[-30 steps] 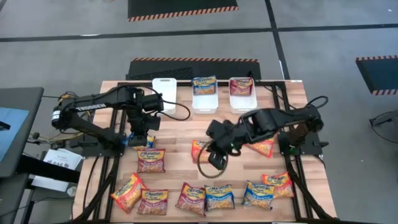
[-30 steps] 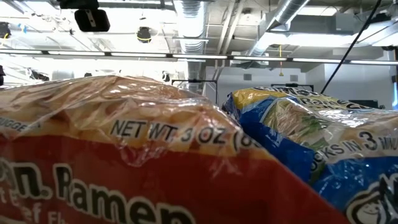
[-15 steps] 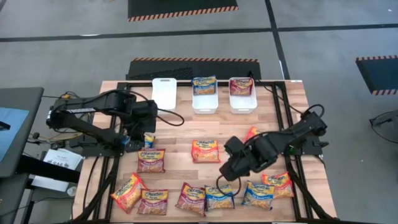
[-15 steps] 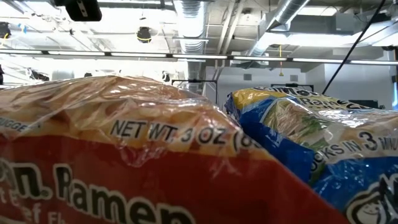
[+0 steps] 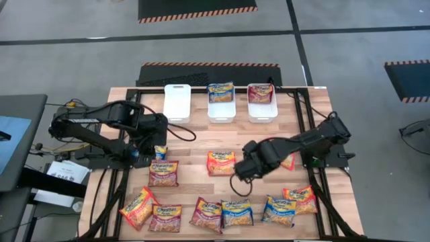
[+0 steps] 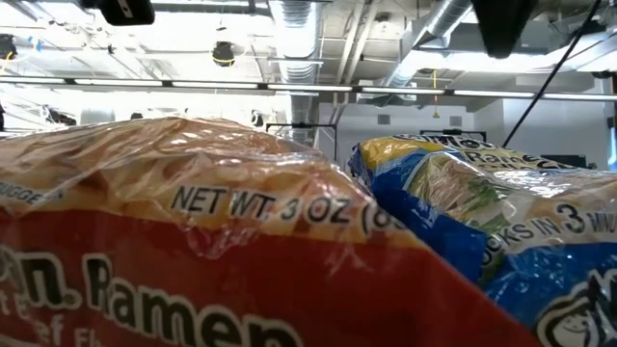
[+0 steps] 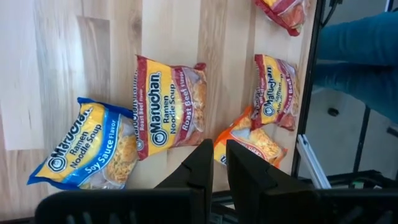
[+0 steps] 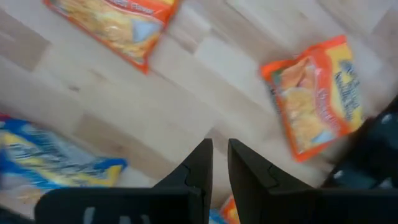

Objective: Sort Maruchan noodles
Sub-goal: Put the orange noodle pack into the left white bin

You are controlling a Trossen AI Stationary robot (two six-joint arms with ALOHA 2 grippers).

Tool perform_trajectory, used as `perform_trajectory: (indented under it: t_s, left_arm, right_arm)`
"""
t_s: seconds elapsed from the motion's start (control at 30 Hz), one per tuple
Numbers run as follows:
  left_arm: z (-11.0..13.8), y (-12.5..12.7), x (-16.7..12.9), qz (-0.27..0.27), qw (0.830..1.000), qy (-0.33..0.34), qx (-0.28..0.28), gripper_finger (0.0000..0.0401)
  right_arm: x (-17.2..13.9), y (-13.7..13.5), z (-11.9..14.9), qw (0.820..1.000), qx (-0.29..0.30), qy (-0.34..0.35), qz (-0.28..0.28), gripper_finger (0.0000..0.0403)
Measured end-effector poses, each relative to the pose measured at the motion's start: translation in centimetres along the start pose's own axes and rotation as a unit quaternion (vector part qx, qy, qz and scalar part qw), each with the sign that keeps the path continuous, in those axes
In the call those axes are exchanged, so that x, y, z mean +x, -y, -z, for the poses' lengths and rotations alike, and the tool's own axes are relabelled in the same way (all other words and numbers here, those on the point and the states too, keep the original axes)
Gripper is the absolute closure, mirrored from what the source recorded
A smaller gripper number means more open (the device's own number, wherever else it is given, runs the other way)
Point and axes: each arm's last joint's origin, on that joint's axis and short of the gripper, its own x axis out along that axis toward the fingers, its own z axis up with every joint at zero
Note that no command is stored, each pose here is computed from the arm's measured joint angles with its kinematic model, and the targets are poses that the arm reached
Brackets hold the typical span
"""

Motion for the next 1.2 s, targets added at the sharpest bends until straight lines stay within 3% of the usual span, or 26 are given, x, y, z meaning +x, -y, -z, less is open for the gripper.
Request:
perform_trajectory:
  t_s: [0.5, 0.83, 1.0, 1.2]
  left_arm:
    - [0.7, 1.4, 0.1, 0.002, 1.000, -0.009, 0.008, 0.0372]
    - [0.8, 1.4, 0.0, -0.031, 1.000, 0.003, 0.000, 0.0372]
    - [0.7, 1.2, 0.0, -0.072, 0.997, 0.019, -0.018, 0.0372]
    - [0.7, 1.1, 0.0, -0.085, 0.994, 0.028, -0.059, 0.0372]
  right_arm:
    - [4.3, 2.1, -7.6, 0.994, -0.085, 0.001, -0.066, 0.0328]
    - [5.1, 8.4, -8.2, 0.985, -0.020, 0.058, -0.160, 0.0328]
    - [3.7, 10.3, -8.2, 0.965, -0.007, 0.109, -0.237, 0.0328]
    - [2.9, 10.8, -9.0, 0.935, -0.058, 0.162, -0.312, 0.0328]
